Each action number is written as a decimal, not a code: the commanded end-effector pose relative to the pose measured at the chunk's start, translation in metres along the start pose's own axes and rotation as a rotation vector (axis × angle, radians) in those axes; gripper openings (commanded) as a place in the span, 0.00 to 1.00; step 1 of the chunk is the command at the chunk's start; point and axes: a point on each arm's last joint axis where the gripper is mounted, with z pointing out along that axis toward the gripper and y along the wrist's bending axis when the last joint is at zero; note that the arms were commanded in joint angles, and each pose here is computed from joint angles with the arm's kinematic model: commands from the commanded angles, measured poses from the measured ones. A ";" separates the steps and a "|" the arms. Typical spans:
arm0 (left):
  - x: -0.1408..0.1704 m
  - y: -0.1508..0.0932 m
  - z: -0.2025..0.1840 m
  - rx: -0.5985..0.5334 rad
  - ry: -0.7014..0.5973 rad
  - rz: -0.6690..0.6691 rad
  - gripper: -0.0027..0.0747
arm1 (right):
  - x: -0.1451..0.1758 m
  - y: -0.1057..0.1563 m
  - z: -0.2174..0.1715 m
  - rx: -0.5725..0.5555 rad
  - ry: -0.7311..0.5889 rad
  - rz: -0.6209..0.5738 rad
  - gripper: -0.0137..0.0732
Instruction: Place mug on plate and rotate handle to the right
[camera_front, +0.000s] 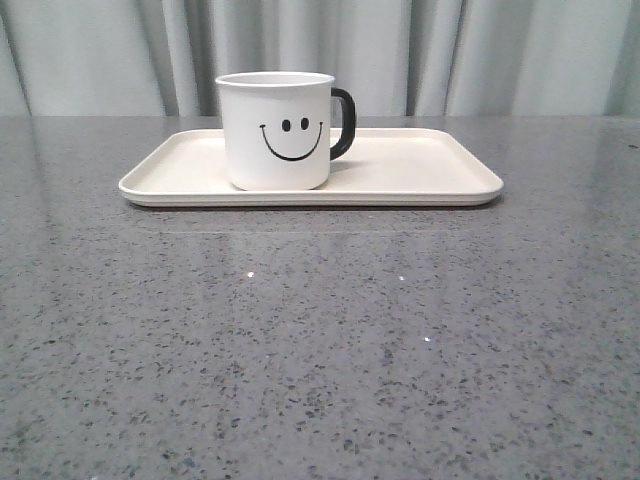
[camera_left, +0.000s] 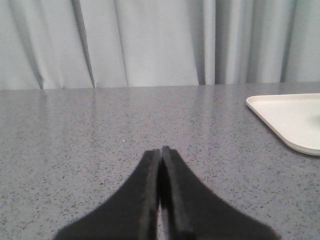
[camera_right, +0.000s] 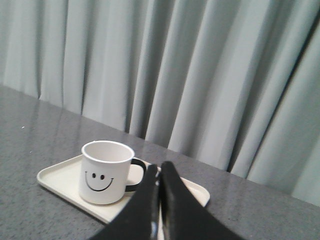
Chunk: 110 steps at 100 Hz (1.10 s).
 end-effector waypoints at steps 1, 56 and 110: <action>-0.007 0.000 -0.003 -0.004 -0.102 -0.021 0.01 | -0.002 -0.006 0.001 0.079 -0.127 0.026 0.09; -0.007 0.000 -0.003 -0.004 -0.102 -0.021 0.01 | 0.075 -0.013 -0.028 0.382 -0.048 0.002 0.09; -0.007 0.000 -0.003 -0.004 -0.102 -0.021 0.01 | 0.098 -0.015 -0.038 0.498 0.064 0.006 0.09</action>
